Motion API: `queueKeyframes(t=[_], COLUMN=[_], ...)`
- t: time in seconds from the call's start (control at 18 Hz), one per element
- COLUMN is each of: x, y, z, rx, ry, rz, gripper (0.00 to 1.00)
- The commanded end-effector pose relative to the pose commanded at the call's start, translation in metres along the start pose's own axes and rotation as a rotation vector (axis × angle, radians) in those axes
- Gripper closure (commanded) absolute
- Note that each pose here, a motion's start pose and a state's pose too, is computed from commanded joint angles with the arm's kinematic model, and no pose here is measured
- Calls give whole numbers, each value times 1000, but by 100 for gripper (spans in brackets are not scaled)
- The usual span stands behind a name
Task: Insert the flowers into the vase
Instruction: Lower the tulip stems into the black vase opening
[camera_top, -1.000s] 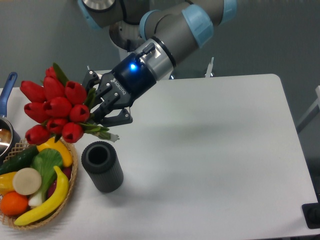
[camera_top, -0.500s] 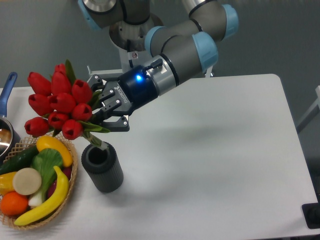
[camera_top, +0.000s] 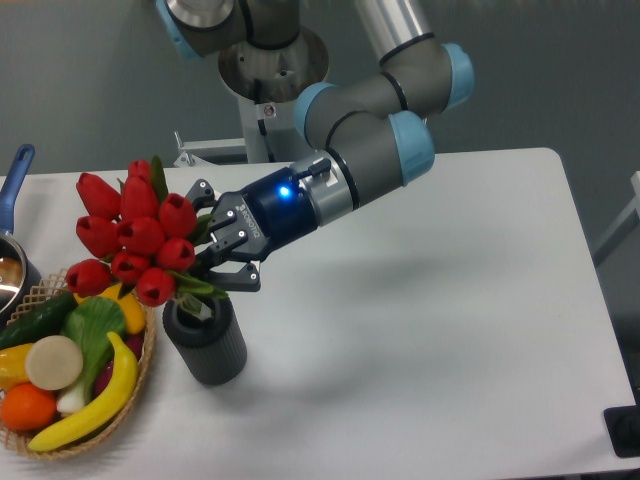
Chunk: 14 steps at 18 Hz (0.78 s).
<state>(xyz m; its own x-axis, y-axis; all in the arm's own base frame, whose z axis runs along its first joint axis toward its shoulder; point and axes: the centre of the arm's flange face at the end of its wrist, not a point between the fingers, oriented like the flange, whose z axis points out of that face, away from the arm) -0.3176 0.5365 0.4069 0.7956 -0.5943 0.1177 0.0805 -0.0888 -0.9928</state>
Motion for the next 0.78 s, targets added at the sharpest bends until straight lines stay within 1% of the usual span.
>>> queueKeyframes(t=[0.39,0.56,0.78], x=[4,6,-5], y=[20,40,74], z=[1,2,2], rx=[-2,-5,-20], ry=[2,1,-2], rz=[-38,-52,-35], gripper=[72,72,72])
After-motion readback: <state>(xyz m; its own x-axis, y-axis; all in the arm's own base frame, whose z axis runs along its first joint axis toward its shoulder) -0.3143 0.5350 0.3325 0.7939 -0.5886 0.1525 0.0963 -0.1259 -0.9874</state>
